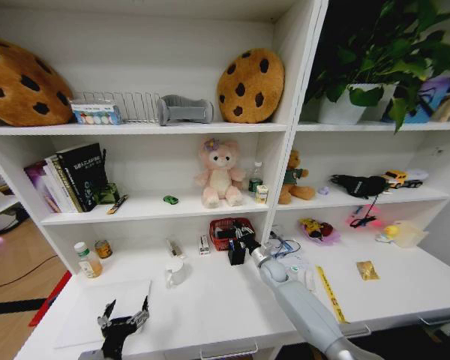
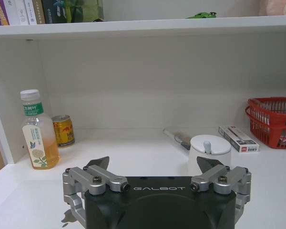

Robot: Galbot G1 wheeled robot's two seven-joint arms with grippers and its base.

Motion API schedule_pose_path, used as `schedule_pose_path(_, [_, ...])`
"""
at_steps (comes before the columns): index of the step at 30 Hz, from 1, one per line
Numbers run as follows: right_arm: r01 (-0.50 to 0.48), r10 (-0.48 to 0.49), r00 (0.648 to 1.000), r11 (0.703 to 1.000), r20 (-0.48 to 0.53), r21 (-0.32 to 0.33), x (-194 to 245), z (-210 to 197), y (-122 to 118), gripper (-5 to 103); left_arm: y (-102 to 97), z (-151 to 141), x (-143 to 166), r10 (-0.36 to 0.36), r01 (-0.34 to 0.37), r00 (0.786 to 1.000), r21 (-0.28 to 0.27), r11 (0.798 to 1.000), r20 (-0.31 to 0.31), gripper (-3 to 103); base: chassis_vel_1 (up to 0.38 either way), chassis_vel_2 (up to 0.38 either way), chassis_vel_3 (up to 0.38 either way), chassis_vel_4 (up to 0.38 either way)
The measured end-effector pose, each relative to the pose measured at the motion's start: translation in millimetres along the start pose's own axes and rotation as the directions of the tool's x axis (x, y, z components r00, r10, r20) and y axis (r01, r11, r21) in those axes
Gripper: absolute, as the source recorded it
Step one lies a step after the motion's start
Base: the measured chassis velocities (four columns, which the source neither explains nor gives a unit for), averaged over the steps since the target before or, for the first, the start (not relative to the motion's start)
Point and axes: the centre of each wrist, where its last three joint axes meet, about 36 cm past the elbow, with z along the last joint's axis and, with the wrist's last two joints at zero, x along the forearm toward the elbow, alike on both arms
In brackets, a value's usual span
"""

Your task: Organize the objects on the table.

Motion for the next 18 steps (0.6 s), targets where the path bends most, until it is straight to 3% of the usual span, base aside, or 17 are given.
schedule_pose_path(5, [-0.003, 0.003, 1.0, 1.0, 0.002, 0.001, 0.7, 0.3, 2.8, 8, 2.4, -0.8, -1.1, 0.0, 0.0, 1.0, -0.007, 1.0, 0.003, 100, 0.0, 0.0, 0.0, 0.0])
schedule_pose_path(12, [-0.009, 0.009, 1.0, 1.0, -0.008, 0.0, 12.4, -1.3, -1.2, 40, 12.7, -4.5, -7.4, -0.019, 0.019, 1.0, -0.006, 1.0, 0.016, 100, 0.0, 0.0, 0.0, 0.0])
schedule_pose_path(16, [-0.014, 0.014, 1.0, 1.0, -0.007, 0.001, 13.6, -2.7, -3.4, 45, 13.0, -4.5, -7.8, -0.019, 0.019, 1.0, -0.005, 1.0, 0.015, 100, 0.0, 0.0, 0.0, 0.0])
schedule_pose_path(18, [-0.017, 0.017, 1.0, 1.0, -0.004, -0.003, 19.4, -4.7, -4.3, 61, 11.5, -3.8, -7.5, -0.019, 0.019, 1.0, 0.0, 1.0, 0.013, 100, 0.0, 0.0, 0.0, 0.0])
